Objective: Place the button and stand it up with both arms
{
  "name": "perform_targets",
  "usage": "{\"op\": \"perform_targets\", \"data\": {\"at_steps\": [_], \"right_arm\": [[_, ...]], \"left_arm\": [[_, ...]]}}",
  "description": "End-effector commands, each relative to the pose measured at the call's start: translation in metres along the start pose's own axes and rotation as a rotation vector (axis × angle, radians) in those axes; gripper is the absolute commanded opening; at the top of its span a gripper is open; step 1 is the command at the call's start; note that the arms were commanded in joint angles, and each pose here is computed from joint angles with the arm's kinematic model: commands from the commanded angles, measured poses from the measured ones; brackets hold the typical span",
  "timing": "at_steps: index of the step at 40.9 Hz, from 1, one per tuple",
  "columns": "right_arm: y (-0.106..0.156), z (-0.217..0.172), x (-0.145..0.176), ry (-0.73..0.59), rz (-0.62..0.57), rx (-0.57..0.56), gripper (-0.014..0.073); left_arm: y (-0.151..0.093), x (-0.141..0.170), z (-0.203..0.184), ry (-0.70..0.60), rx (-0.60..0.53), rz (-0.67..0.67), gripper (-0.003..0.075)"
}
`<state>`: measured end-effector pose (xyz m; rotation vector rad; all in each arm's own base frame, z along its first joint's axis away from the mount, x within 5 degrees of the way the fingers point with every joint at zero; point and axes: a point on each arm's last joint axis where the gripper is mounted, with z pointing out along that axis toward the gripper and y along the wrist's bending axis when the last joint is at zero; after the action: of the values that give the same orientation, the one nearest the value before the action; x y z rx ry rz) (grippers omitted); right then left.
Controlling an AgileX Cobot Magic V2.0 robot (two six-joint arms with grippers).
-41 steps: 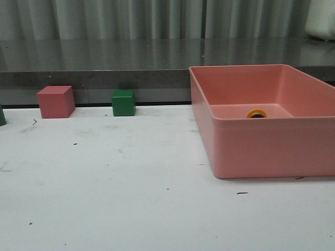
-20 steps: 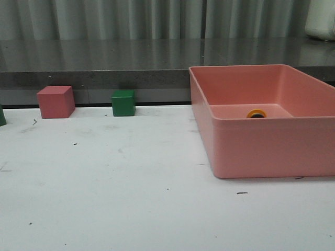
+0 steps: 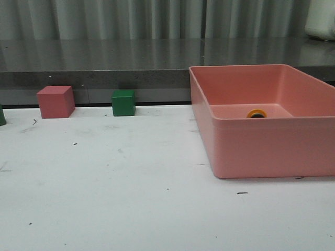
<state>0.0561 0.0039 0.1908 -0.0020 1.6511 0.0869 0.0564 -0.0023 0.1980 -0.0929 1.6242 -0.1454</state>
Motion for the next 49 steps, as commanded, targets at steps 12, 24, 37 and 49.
{"op": "perform_targets", "data": {"at_steps": [12, 24, 37, 49], "right_arm": [[0.0, -0.015, -0.058, -0.421, 0.0, 0.015, -0.0059], [0.008, 0.002, -0.139, -0.115, -0.005, -0.015, -0.0059], [0.009, 0.036, -0.149, 0.062, -0.001, -0.015, -0.0049], [0.009, 0.038, -0.148, 0.069, -0.001, -0.014, 0.0512]], "left_arm": [[-0.008, -0.058, -0.017, -0.519, 0.07, -0.01, -0.002], [-0.017, -0.117, 0.009, -0.183, 0.013, 0.119, -0.002], [-0.018, -0.129, 0.048, 0.055, -0.021, 0.117, -0.0019], [-0.018, -0.13, 0.048, 0.05, -0.02, 0.117, 0.0489]]}}
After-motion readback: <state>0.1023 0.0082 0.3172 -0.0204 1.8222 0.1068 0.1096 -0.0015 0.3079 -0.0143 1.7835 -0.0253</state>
